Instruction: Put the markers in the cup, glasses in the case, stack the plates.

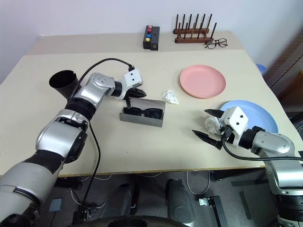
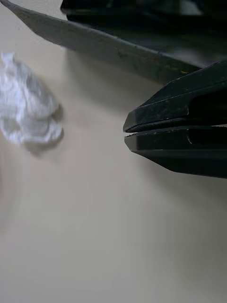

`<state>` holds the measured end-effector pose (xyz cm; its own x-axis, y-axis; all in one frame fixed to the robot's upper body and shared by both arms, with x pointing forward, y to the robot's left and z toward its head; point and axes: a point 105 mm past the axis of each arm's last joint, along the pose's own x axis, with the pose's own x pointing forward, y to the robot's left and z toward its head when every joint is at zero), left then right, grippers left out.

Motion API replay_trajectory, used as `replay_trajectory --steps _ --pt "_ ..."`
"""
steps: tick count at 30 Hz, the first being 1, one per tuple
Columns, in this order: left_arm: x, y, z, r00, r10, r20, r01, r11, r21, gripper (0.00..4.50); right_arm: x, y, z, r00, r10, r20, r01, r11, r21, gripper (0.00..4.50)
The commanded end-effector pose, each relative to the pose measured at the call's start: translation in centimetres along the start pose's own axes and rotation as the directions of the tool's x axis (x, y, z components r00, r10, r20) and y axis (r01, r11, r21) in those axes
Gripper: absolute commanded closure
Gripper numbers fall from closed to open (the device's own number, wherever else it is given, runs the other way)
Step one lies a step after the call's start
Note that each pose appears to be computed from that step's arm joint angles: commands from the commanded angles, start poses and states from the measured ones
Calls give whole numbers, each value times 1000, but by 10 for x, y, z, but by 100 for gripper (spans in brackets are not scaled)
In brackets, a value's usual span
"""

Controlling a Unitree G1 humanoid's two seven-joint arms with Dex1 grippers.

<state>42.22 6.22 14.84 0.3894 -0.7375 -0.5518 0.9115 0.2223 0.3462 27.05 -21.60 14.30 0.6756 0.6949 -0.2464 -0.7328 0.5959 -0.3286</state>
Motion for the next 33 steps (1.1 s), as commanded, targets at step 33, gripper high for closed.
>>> replay_trajectory --steps 33 --pt "-65 -32 56 940 48 337 -27 997 -66 446 -8 -11 12 995 -92 38 92 996 -8 0"
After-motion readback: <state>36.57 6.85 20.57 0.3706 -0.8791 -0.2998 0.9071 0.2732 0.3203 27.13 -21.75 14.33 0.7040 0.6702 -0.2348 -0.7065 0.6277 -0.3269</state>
